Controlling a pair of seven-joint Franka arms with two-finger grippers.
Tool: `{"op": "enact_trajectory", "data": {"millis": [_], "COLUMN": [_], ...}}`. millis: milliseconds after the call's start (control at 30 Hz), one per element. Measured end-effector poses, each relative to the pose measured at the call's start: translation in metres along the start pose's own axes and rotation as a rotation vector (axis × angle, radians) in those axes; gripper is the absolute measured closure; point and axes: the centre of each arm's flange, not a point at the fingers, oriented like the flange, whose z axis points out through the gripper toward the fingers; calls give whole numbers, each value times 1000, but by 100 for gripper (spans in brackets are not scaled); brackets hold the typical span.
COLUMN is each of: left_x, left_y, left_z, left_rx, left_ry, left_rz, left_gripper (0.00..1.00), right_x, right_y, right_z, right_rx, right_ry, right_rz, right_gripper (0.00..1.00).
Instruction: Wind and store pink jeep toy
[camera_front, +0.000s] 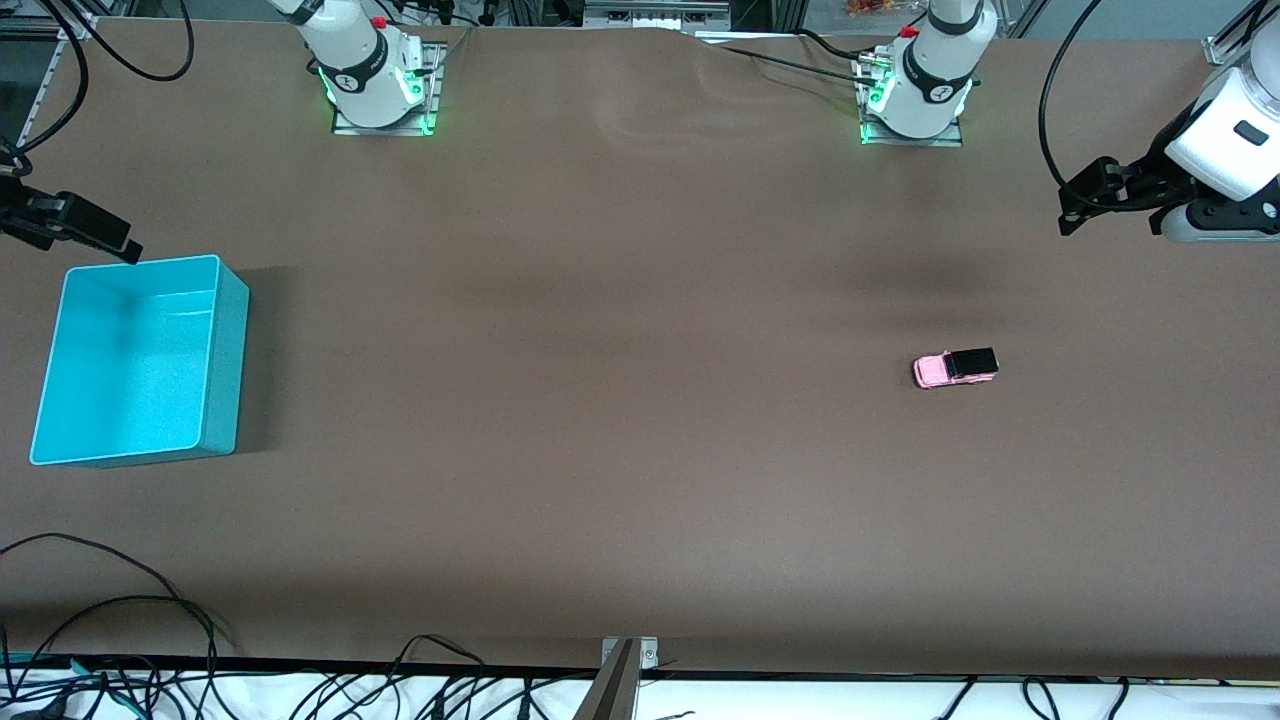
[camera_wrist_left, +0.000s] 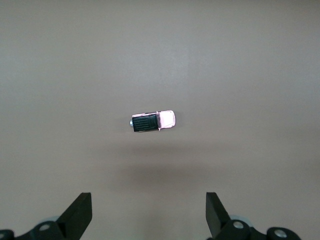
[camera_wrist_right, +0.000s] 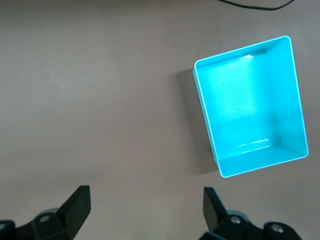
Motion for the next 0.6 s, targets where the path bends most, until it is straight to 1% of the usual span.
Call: {"op": "enact_trajectory", "data": {"millis": [167, 467, 600], "left_x": [0, 0, 0], "left_y": [0, 1, 1], "left_z": [0, 2, 2], "left_rx": [0, 1, 1], "left_ry": [-2, -8, -9], "left_rz": [-2, -7, -9], "left_gripper": [0, 0, 0], "right_x": [-1, -2, -3], "right_y": [-2, -4, -6], "right_z": [1, 1, 4], "right_rx": [-1, -2, -4], "right_ry": [-10, -14, -31], "right_rz": [-3, -8, -12], "right_gripper": [0, 0, 0]}}
